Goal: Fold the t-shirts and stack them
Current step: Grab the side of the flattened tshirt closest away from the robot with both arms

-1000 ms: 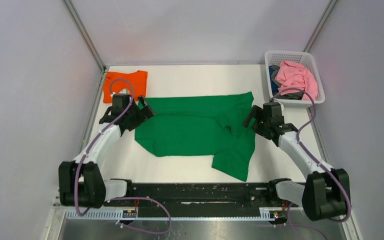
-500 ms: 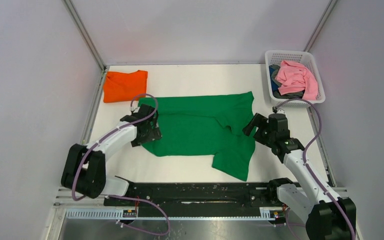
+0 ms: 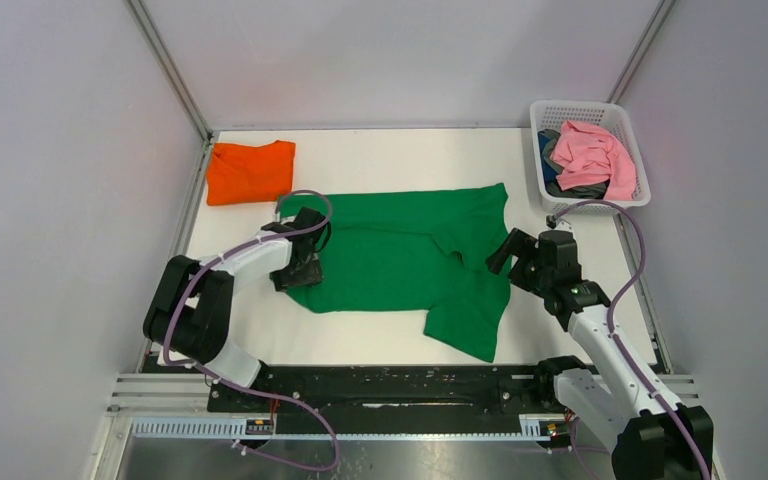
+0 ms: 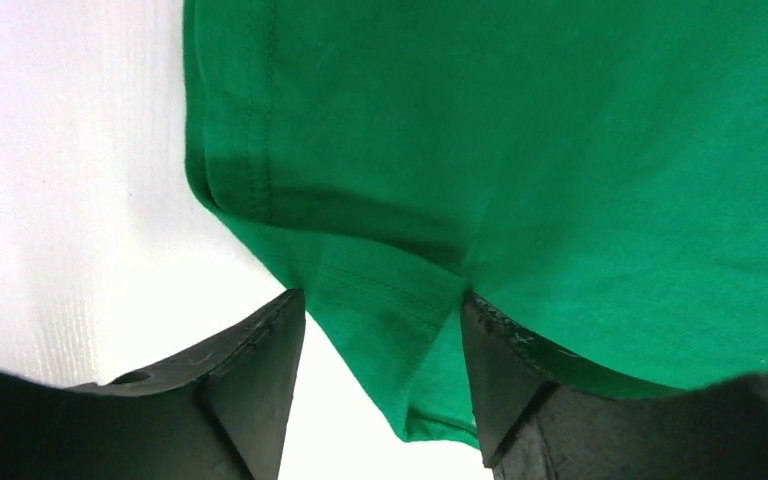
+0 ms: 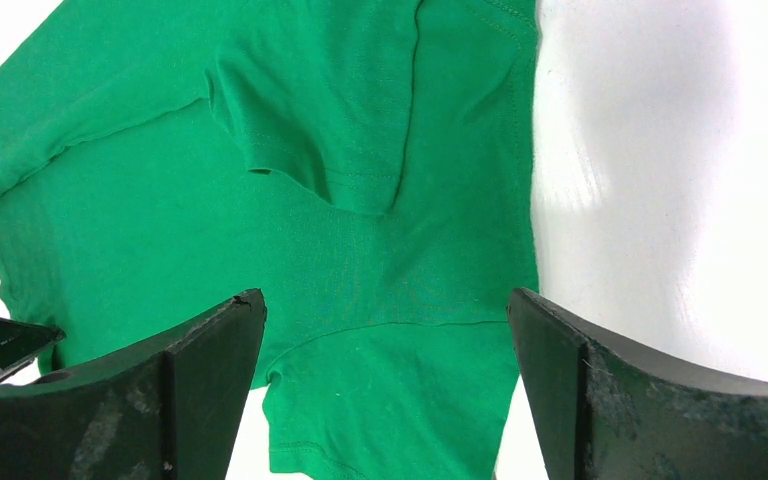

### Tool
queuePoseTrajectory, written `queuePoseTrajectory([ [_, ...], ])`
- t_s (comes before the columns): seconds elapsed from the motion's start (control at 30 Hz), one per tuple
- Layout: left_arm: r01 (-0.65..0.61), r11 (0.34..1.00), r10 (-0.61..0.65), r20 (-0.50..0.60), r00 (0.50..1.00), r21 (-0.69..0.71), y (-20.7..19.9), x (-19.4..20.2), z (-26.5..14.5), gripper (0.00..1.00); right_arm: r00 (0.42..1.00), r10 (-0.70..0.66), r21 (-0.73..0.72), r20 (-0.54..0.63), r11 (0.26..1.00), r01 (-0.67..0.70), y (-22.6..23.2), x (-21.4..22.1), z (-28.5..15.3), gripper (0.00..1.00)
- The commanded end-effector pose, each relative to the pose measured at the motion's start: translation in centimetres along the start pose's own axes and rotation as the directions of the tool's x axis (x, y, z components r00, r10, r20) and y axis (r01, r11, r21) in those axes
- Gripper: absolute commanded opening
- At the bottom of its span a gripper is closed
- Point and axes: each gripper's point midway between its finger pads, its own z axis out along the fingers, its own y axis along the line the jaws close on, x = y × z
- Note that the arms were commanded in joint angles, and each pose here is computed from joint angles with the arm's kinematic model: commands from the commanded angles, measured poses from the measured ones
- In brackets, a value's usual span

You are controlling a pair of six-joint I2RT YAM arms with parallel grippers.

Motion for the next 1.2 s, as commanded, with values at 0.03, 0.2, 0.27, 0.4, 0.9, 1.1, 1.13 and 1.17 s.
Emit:
queuePoseTrajectory([
  [0.03,0.022,0.998,-0.019,0.047,0.999,-0.052,1.4,-0.3,-0.4,0.52,1.000,0.012,0.010,0.017,1.000,-0.012,-0.1,-0.3,0.3,0.99],
  [0.2,0.050,0.996,-0.045,0.072,0.996,-0.069,2.4,-0.1,-0.9,0.46,1.000,0.014,-0.004,0.009,1.000,-0.014,0.1,-0.2,0.4,0.99],
  [0.27,0.056,0.996,-0.051,0.081,0.995,-0.064,2.5,-0.1,-1.0,0.40,1.000,0.017,-0.012,0.005,1.000,-0.017,0.3,-0.1,0.4,0.98],
  [0.4,0.060,0.996,-0.054,0.086,0.995,-0.062,2.5,-0.1,-0.9,0.25,0.999,0.047,-0.001,-0.008,0.999,-0.047,0.0,0.4,0.0,0.93],
  [0.9,0.115,0.993,-0.115,0.140,0.983,0.005,2.4,-0.3,-1.8,0.00,0.934,-0.113,0.117,-0.340,0.980,0.161,-2.6,10.6,-5.7,0.84],
  [1.1,0.158,0.987,-0.162,0.164,0.973,0.040,2.6,-0.2,-2.5,0.00,0.872,-0.193,0.140,-0.451,0.949,0.282,-2.7,15.5,-6.9,0.77],
  [1.13,0.166,0.985,-0.171,0.168,0.971,0.046,2.6,-0.2,-2.6,0.00,0.862,-0.202,0.135,-0.465,0.946,0.295,-2.5,16.1,-6.8,0.76],
  [1.17,0.174,0.983,-0.181,0.174,0.968,0.051,2.7,-0.2,-2.7,0.00,0.851,-0.215,0.127,-0.479,0.943,0.309,-2.1,16.8,-6.6,0.76],
])
